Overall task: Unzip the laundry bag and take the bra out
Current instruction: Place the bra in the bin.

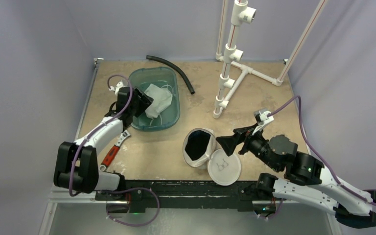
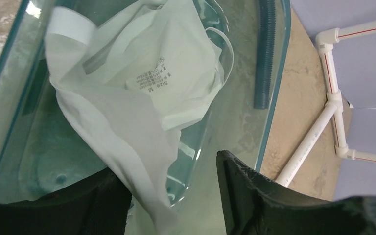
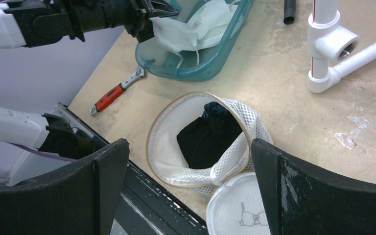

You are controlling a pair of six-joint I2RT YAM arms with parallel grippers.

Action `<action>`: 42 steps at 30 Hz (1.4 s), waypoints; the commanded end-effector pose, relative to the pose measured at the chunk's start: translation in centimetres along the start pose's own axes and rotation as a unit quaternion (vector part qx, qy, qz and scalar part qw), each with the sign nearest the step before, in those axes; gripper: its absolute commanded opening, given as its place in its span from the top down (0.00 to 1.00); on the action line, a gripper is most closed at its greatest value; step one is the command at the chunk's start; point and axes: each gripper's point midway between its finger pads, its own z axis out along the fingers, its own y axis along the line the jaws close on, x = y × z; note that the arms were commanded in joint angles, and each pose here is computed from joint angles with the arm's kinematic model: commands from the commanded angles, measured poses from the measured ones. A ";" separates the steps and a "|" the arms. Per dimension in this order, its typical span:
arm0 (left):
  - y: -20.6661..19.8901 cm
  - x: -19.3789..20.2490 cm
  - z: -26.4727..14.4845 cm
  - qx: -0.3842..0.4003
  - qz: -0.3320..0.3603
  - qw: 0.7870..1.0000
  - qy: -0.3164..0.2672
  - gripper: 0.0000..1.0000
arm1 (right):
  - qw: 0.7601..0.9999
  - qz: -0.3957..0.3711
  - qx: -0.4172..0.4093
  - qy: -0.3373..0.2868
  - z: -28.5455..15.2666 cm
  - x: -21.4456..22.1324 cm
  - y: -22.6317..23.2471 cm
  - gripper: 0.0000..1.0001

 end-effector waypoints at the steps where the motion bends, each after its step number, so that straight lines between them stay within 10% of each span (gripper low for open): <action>1: -1.6 -2.2 -3.2 0.010 0.030 0.999 -0.029 0.37 | 1.000 0.012 0.004 -0.021 0.1 -0.9 0.0 0.03; 16: -5.7 -6.8 -8.8 0.042 0.134 0.988 -0.069 0.37 | 1.000 0.021 0.010 -0.021 0.1 -0.7 -0.2 0.03; 34: -2.5 0.2 4.7 -0.016 0.163 0.985 0.057 0.62 | 0.999 0.024 0.033 0.016 1.7 1.5 -0.6 0.04; 42: -5.0 0.4 1.5 0.032 0.176 0.982 0.052 0.64 | 0.998 0.009 0.037 0.046 3.4 3.4 -0.4 0.05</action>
